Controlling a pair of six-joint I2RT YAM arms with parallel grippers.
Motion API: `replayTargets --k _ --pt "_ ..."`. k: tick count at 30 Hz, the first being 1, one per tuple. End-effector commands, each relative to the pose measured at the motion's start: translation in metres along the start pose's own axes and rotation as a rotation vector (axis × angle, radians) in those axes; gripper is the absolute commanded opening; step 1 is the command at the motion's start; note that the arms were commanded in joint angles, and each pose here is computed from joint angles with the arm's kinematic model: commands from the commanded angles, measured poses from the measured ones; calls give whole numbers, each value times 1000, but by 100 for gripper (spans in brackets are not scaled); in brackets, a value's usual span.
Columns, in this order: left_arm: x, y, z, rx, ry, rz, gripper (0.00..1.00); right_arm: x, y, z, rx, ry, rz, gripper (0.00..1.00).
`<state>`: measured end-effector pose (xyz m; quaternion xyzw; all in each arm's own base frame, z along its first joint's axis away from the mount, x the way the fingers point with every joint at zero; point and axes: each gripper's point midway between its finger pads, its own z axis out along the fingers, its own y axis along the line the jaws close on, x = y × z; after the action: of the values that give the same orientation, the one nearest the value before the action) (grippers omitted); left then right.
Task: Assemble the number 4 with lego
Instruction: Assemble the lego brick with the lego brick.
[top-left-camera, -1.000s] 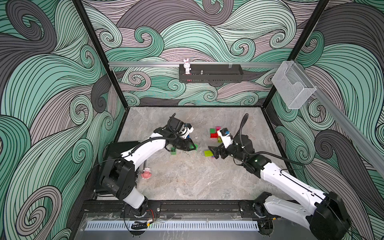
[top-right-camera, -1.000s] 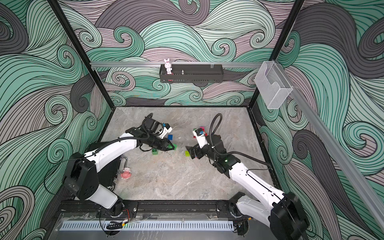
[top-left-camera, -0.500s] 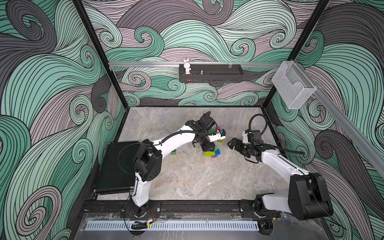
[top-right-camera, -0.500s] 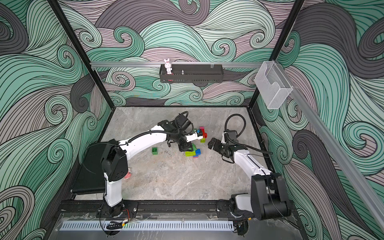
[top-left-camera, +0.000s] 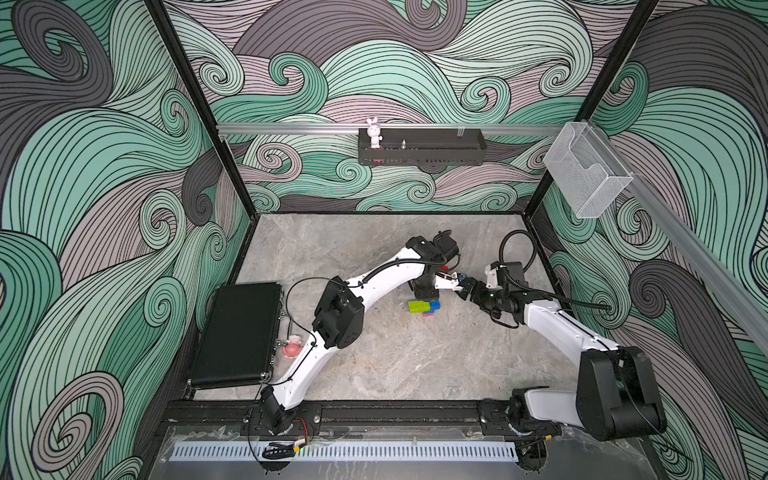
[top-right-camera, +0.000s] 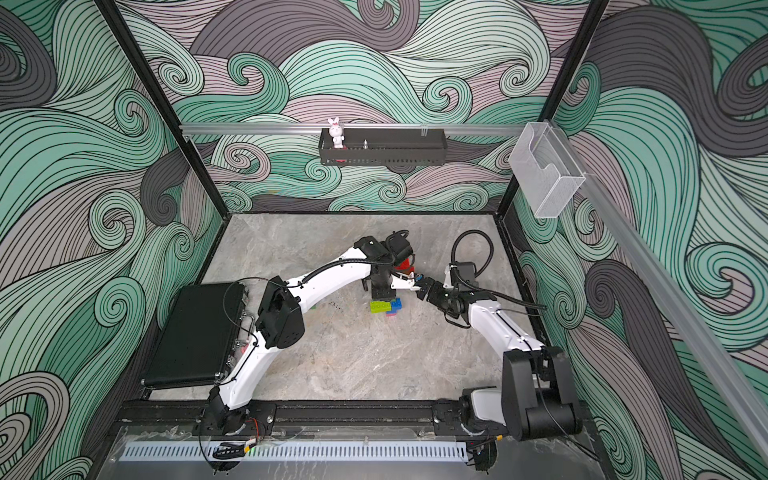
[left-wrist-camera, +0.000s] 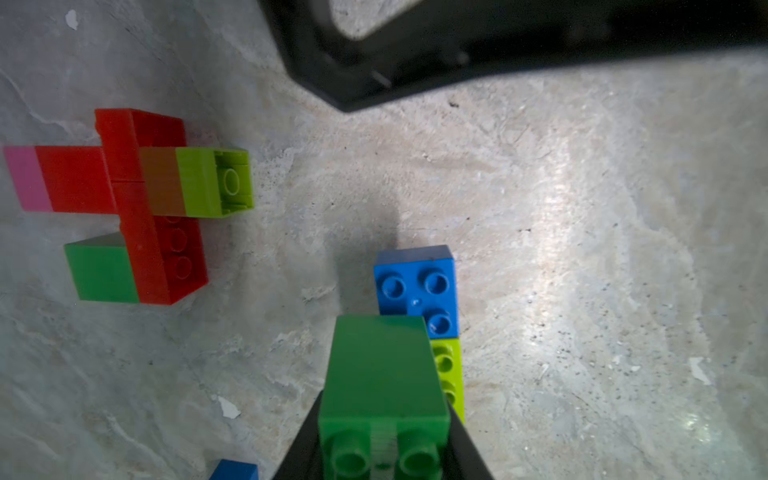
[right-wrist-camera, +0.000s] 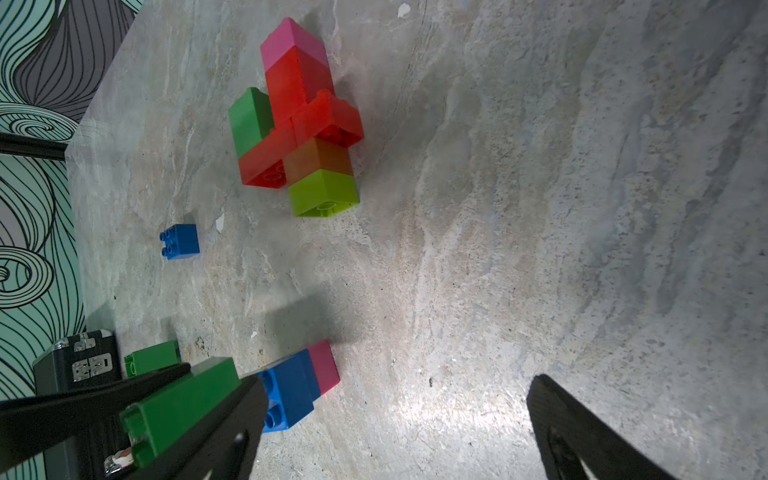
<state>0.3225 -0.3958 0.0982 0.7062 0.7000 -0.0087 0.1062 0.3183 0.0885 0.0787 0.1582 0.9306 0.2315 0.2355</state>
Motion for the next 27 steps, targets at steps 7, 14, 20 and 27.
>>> replayTargets --k 7,14,20,27 --pt "10 -23 -10 71 71 58 0 4 3 10 -22 50 -10 99" --pt "3 -25 -11 63 55 48 0 6 0 12 -14 57 -8 99" --pt "-1 -18 -1 24 60 34 0 8 -1 13 -17 60 -6 99" --pt "-3 -20 9 34 64 22 0 9 -2 14 -12 63 -13 99"
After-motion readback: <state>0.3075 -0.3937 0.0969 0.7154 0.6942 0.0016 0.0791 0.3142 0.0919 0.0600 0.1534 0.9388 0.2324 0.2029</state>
